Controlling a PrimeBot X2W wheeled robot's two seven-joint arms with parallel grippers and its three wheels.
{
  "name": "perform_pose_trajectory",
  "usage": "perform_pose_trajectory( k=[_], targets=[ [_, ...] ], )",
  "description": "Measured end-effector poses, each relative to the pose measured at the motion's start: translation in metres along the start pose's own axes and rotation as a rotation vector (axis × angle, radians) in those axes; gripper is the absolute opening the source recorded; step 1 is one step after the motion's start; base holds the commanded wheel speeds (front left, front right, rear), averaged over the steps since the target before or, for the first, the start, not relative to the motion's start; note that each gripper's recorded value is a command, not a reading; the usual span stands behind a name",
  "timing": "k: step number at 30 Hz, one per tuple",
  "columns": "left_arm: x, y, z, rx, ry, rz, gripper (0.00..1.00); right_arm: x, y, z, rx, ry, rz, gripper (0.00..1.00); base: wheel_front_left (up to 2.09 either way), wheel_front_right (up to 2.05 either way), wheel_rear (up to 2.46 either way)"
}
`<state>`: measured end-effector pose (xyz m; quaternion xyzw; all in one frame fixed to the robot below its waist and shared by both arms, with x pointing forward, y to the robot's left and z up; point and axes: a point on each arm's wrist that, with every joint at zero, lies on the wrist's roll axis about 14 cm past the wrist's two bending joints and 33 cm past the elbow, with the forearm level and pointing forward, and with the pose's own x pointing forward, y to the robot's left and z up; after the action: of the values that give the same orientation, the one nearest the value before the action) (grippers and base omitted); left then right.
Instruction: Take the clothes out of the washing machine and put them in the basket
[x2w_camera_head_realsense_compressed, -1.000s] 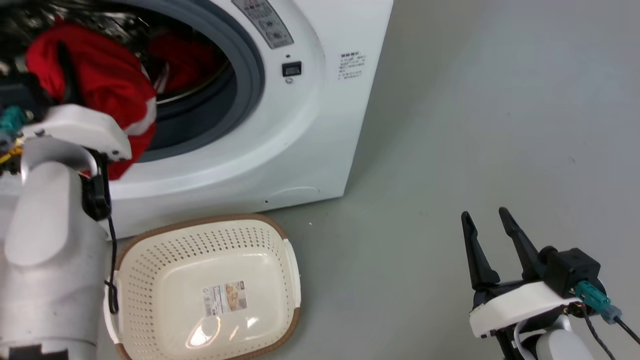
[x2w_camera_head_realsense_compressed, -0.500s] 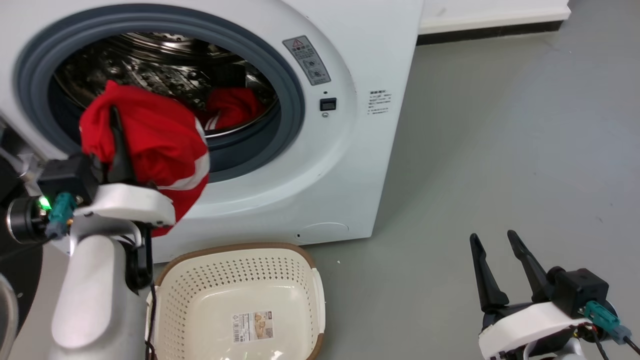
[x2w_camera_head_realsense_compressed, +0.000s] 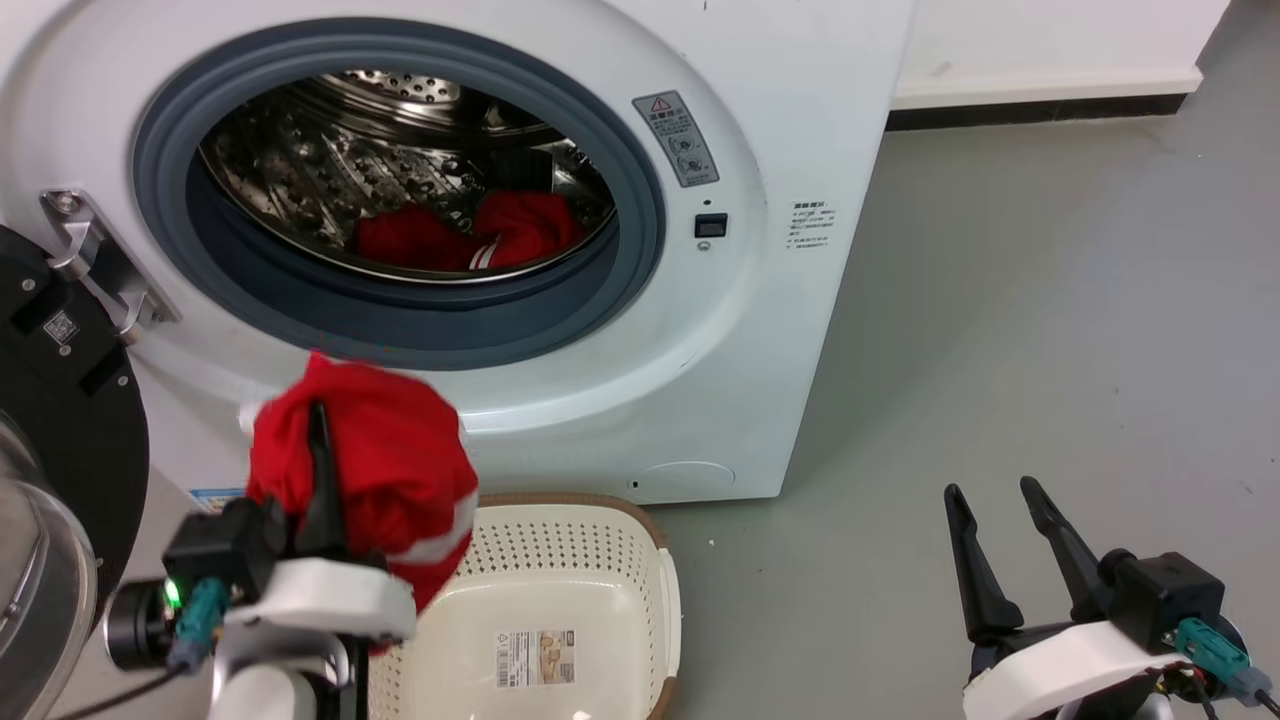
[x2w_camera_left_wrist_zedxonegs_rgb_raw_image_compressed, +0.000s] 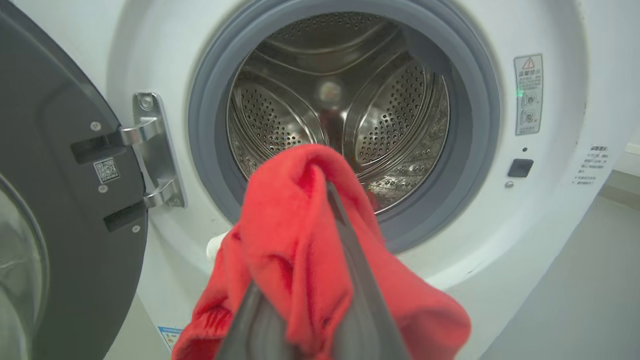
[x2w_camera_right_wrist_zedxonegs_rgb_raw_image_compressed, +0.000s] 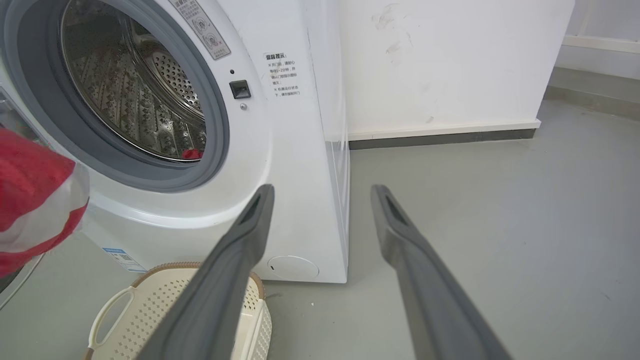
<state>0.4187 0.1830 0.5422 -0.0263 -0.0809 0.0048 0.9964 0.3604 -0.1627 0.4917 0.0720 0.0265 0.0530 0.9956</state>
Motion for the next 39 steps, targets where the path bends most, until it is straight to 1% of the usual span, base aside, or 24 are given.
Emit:
perform_pose_trajectory(
  k=[7, 13, 20, 26, 29, 33, 39],
  targets=[
    [-0.035, 0.003, -0.068, -0.054, 0.21, 0.055, 0.0, 0.01, 0.003, -0.011, -0.006, 0.041, 0.015, 1.0, 0.0, 0.0, 0.0],
    [-0.053, -0.002, -0.135, -0.088, 0.405, 0.069, 0.0, 0.031, 0.005, -0.025, -0.01, 0.078, 0.029, 1.0, 0.0, 0.0, 0.0],
    [-0.048, -0.01, -0.207, -0.092, 0.595, 0.065, 0.0, 0.061, 0.001, -0.049, 0.006, 0.119, 0.033, 1.0, 0.0, 0.0, 0.0],
    [-0.036, -0.012, -0.261, -0.073, 0.709, 0.049, 0.0, 0.079, -0.005, -0.08, 0.023, 0.167, 0.026, 1.0, 0.0, 0.0, 0.0],
    [-0.03, -0.014, -0.287, -0.056, 0.755, 0.03, 0.0, 0.084, -0.011, -0.095, 0.035, 0.191, 0.01, 1.0, 0.0, 0.0, 0.0],
    [-0.032, -0.017, -0.326, -0.037, 0.845, 0.012, 0.0, 0.089, -0.019, -0.116, 0.046, 0.226, -0.006, 1.0, 0.0, 0.0, 0.0],
    [-0.035, -0.017, -0.378, -0.007, 0.963, -0.008, 0.0, 0.086, -0.035, -0.144, 0.059, 0.28, -0.05, 1.0, 0.0, 0.0, 0.0]
  ],
)
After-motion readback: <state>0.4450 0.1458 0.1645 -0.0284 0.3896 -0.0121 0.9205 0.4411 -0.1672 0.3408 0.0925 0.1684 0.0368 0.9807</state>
